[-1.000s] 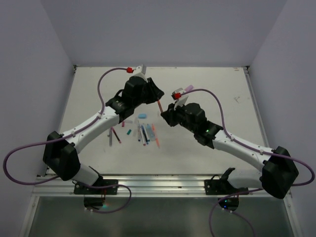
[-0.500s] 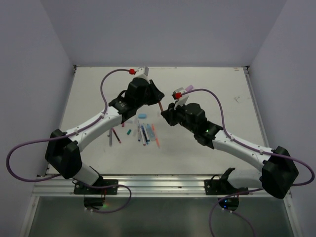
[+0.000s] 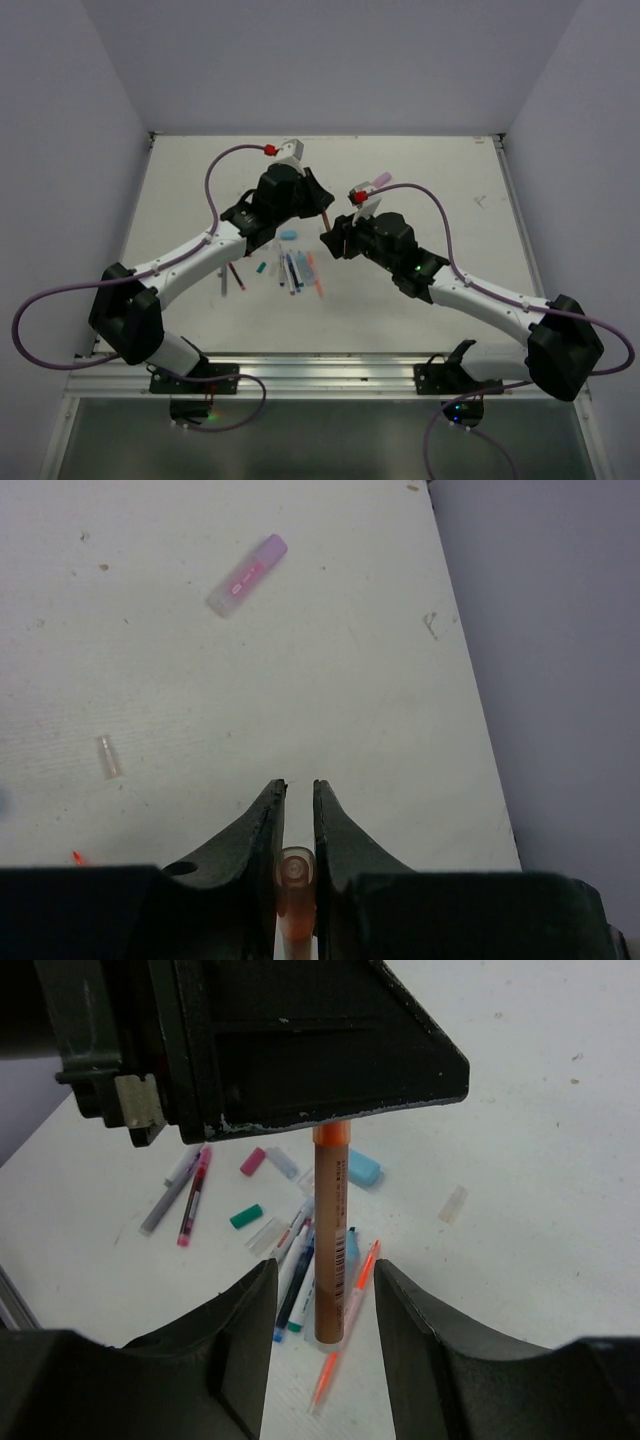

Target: Open the pen caps

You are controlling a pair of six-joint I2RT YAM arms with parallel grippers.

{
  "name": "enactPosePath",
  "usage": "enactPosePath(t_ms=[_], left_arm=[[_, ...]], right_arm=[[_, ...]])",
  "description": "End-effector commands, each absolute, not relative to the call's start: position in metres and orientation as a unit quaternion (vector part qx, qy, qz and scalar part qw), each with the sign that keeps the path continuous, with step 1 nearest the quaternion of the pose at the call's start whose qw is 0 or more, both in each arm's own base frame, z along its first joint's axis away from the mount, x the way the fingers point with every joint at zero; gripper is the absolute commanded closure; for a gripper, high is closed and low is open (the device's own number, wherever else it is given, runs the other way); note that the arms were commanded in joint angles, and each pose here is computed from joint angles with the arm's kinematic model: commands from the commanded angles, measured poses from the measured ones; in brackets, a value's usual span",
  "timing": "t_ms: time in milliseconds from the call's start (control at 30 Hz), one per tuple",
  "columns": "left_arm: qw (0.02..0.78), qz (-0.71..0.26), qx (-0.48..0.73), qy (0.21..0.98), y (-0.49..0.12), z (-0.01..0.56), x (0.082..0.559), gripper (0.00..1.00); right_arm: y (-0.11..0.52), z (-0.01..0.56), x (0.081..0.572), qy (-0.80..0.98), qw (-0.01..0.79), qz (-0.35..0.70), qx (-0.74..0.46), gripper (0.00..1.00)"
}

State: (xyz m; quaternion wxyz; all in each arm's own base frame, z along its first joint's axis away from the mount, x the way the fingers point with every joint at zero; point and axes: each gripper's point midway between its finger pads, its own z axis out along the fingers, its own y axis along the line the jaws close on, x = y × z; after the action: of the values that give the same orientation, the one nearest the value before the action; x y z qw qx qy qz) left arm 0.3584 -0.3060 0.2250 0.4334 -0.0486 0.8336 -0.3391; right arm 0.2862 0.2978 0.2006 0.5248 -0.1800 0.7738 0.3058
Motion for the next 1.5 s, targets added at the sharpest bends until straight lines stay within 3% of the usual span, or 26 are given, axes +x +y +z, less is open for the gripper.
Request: enactPosePath(t_ms=[0, 167, 300, 567, 1133, 1467], left_arm=[[0.467, -0.376, -0.028, 0.799, -0.312, 0.26, 0.355, 1.0], [0.474, -0.392, -0.024, 0.788, -0.313, 0.273, 0.351, 1.0], [0.475, -0.397, -0.023, 0.785, -0.314, 0.277, 0.351, 1.0], [0.485, -0.424, -0.021, 0.764, -0.318, 0.297, 0.347, 1.0], [0.632, -0.437, -0.07, 0.636, -0.283, 0.44, 0.362, 1.0], [0.677, -0.428, -0.079, 0.594, -0.27, 0.492, 0.372, 1.0]], right_arm=[[0.308, 0.21, 0.288, 0.76, 0.533, 0.323, -0.184, 0.53], [0.311, 0.207, 0.291, 0.762, 0.53, 0.32, -0.189, 0.53], [0.313, 0.207, 0.293, 0.76, 0.533, 0.318, -0.193, 0.6], [0.319, 0.2, 0.289, 0.761, 0.519, 0.325, -0.214, 1.0], [0.275, 0.124, 0.245, 0.808, 0.45, 0.274, -0.263, 1.0], [0.264, 0.088, 0.226, 0.826, 0.415, 0.27, -0.271, 1.0]])
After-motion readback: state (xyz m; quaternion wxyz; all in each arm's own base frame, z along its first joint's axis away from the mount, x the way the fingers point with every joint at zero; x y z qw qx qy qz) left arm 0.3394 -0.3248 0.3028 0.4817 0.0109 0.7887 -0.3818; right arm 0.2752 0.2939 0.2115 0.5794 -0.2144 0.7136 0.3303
